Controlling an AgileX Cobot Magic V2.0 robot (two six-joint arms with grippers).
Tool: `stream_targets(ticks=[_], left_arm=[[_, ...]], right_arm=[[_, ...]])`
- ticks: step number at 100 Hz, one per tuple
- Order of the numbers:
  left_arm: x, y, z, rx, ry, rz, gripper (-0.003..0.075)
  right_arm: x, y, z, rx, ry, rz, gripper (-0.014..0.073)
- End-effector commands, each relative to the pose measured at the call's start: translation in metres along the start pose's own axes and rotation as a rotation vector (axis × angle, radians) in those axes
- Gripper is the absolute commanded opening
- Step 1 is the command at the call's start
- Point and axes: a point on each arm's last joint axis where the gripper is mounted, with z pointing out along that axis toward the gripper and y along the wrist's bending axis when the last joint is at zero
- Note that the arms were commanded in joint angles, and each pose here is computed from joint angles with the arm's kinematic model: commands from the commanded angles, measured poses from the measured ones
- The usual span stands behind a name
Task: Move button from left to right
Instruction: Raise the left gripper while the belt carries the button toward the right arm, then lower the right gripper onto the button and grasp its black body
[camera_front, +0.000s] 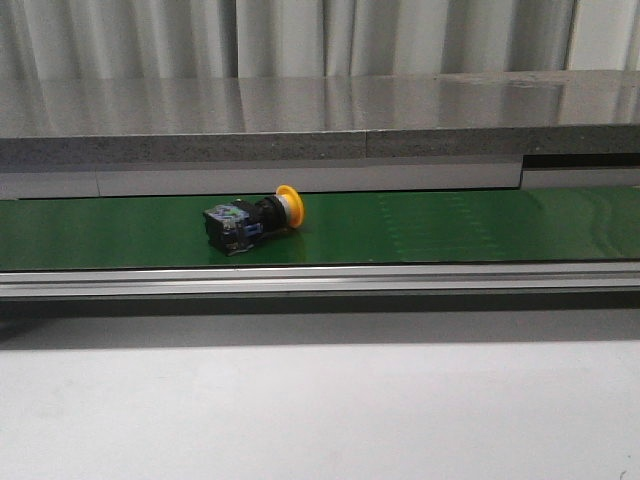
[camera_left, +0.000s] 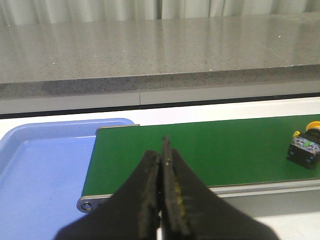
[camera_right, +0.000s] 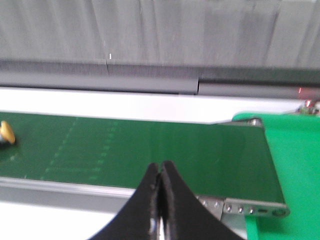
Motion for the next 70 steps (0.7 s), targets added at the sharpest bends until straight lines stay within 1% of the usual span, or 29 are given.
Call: stream_targets(ticks=[1,15,31,49,58,63,68,70], left_arm=[[-0.015,0.001,-0.002,-0.005,-0.095,-0.01,-0.002],[-0.015,0.001,-0.002,-0.005,-0.095,-0.01,-0.002],[-0.015,0.001,-0.002,-0.005,-0.095,-0.01,-0.002],[-0.015,0.001,-0.002,-0.005,-0.095,-0.01,-0.002],[-0.015,0.001,-0.002,-0.005,-0.095,-0.01,-0.002],[-0.015,0.001,-0.002,-0.005,-0.095,-0.01,-0.002],[-0.015,0.001,-0.002,-0.005,-0.095,-0.01,-0.002],[-0.015,0.001,-0.002,-0.005,-0.095,-0.01,-0.002]], right_arm=[[-0.024,0.0,0.017,0.001,0.061,-0.014,-0.0066],[-0.035,0.0,0.047,-0.008,0.213,-0.001,-0.0066],[-0.036,0.002,0.075,-0.032,0.301,0.059,-0.0066],[-0.027,0.004,0.089,-0.049,0.382,0.105,-0.0048],[-0.025,0.004,0.091,-0.051,0.397,0.109,0.004],[-0.025,0.004,0.09,-0.051,0.399,0.109,0.012],[-0.025,0.004,0.09,-0.051,0.399,0.109,0.0235],[-0.025,0.004,0.09,-0.051,0.399,0.109,0.0267]])
